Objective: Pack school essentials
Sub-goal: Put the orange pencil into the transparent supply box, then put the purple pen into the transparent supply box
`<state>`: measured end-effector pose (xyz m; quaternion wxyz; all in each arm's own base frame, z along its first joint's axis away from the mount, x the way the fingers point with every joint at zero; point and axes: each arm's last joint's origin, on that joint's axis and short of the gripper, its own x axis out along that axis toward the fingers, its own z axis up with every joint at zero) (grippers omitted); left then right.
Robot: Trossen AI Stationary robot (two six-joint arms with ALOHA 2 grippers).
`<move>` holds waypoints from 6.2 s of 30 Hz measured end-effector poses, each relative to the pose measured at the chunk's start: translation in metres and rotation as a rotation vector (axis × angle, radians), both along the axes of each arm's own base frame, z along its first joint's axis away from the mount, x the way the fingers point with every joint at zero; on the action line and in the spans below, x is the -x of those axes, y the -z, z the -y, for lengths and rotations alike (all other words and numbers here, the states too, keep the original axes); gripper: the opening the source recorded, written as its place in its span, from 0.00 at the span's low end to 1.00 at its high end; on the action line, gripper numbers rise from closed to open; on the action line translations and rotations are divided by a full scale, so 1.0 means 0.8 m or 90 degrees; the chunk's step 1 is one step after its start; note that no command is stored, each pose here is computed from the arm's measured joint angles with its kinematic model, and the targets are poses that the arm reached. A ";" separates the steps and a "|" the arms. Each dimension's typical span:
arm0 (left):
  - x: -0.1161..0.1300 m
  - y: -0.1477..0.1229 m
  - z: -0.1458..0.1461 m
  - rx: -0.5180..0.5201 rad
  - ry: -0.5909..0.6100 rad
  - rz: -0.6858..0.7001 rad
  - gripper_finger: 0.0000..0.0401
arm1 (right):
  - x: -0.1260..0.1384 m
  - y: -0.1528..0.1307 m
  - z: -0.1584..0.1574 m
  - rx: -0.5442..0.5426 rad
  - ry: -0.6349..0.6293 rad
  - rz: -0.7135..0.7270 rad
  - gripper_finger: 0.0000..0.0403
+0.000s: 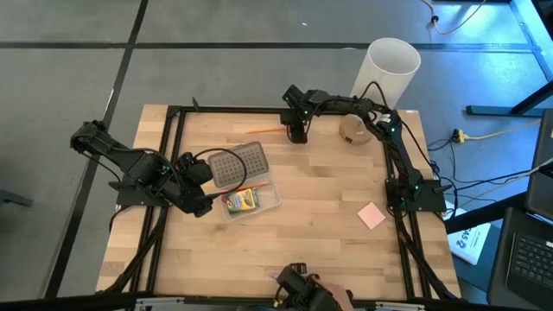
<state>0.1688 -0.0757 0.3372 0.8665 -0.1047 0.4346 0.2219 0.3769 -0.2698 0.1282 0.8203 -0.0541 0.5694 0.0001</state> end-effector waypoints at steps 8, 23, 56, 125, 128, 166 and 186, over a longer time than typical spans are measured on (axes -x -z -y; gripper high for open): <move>0.000 0.000 0.000 0.000 0.000 0.000 0.97 | 0.001 0.002 -0.001 -0.015 0.029 -0.007 0.06; 0.000 0.000 0.000 0.000 0.001 0.000 0.97 | -0.005 -0.007 -0.011 -0.026 0.085 0.000 0.10; 0.001 0.000 -0.002 -0.033 -0.008 0.006 0.97 | -0.055 -0.143 -0.114 0.017 -0.019 -0.001 0.10; 0.014 0.000 0.015 -0.061 0.048 -0.002 0.97 | -0.122 -0.084 -0.278 0.000 -0.127 -0.063 0.27; 0.014 0.000 0.015 -0.060 0.048 -0.002 0.97 | -0.122 -0.084 -0.278 0.001 -0.126 -0.062 0.30; 0.015 0.007 0.017 -0.069 0.059 -0.012 0.97 | -0.064 -0.198 -0.383 -0.044 -0.199 -0.044 0.34; -0.010 0.038 0.113 -0.074 0.381 0.109 0.97 | -0.003 -0.195 -0.624 0.024 -0.100 0.082 0.34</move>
